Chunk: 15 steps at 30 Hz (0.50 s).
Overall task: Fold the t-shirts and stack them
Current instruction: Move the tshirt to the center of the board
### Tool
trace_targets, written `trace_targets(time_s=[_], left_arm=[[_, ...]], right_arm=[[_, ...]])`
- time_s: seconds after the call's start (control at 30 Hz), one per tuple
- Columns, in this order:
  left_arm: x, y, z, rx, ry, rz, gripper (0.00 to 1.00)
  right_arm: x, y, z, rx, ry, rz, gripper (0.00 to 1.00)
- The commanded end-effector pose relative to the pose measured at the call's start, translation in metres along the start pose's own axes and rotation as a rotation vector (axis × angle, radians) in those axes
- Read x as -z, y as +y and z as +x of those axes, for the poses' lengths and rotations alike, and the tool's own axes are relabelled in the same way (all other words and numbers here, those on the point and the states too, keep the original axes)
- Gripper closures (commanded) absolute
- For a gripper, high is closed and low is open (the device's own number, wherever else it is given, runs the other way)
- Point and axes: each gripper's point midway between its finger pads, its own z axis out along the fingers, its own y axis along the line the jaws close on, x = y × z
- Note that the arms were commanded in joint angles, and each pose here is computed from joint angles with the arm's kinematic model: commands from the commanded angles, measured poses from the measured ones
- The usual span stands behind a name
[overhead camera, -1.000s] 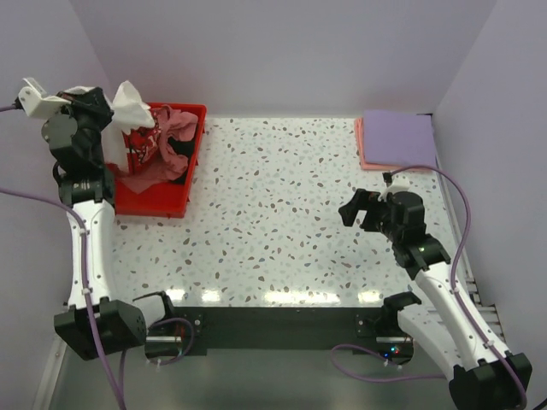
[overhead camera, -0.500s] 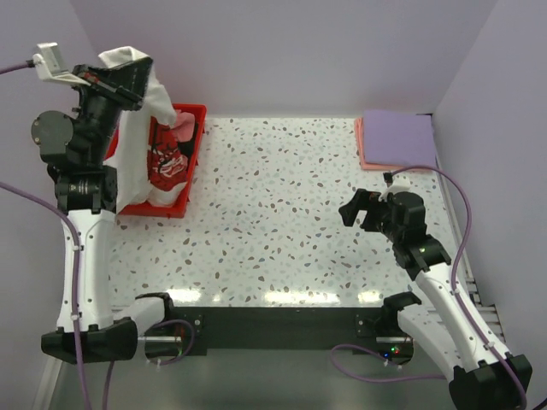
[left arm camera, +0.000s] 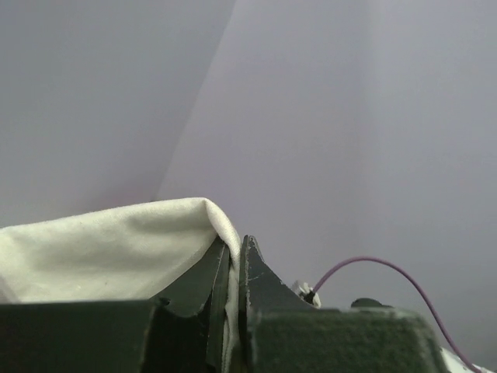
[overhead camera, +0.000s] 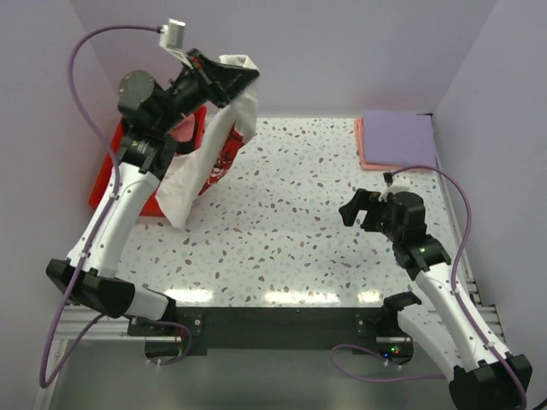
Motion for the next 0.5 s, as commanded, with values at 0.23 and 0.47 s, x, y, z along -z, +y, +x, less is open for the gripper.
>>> trace_targets(time_s=[0.23, 0.47], left_arm=[[-0.072, -0.107, 0.089, -0.007, 0.233, 0.315, 1.0], [-0.095, -0.148, 0.117, 0.059, 0.327, 0.491, 1.0]], right_arm=[[0.003, -0.004, -0.014, 0.001, -0.056, 0.034, 0.01], [0.009, -0.019, -0.017, -0.017, -0.087, 0.118, 0.01]])
